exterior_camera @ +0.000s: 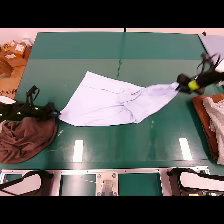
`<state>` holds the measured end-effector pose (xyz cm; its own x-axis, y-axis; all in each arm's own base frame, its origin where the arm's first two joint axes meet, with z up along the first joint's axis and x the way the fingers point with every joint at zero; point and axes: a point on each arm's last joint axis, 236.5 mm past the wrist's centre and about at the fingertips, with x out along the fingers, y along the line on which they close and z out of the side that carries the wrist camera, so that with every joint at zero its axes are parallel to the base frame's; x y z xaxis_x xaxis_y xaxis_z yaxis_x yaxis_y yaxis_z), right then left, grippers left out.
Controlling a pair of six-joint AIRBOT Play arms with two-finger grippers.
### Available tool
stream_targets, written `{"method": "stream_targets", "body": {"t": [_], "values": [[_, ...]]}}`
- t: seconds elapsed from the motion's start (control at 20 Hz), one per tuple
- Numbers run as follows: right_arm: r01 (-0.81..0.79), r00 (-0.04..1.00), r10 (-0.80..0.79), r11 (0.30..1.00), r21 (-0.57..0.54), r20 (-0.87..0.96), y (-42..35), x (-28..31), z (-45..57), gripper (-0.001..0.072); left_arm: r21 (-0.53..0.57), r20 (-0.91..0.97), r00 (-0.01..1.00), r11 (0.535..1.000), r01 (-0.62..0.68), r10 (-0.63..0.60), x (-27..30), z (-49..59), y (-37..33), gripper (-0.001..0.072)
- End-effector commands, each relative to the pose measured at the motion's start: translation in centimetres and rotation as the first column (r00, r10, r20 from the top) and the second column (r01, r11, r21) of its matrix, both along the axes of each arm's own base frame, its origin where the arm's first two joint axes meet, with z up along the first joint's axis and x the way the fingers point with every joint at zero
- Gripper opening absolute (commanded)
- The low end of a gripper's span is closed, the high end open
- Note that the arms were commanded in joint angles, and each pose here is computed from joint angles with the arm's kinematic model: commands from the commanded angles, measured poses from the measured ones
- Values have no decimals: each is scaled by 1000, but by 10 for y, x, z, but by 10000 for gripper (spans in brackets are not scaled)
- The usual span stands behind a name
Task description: Fold the shirts.
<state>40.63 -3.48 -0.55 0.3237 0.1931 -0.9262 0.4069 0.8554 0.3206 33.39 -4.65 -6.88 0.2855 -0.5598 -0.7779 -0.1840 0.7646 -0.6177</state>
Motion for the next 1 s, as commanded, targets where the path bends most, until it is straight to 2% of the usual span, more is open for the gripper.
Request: {"method": "stream_targets", "body": {"t": [0.0,0.05,0.1,0.25,0.5,0.7,0.95], "values": [[114,993,-112,990,83,-30,0,-20,-48,282,-44,26,1000,999,2,-1,4,8,-8,23],[122,991,-116,988,96,-61,-4,-27,-45,505,-45,24,1000,999,6,-5,3,8,-8,23],[127,989,-118,986,110,-88,-10,-32,-37,536,-45,23,1000,999,6,-5,3,8,-8,22],[88,988,-67,984,152,-137,-6,-39,-2,536,-36,32,999,999,-4,5,6,7,-6,23],[36,999,-36,948,316,-6,72,2,45,534,-37,32,999,999,-4,6,6,7,-6,23],[-22,1000,28,948,318,-13,151,22,-4,530,-28,45,999,1000,13,-12,6,7,-6,23],[-19,996,56,880,474,-64,219,41,-70,530,-26,47,999,1000,10,-9,7,7,-5,23]]}}
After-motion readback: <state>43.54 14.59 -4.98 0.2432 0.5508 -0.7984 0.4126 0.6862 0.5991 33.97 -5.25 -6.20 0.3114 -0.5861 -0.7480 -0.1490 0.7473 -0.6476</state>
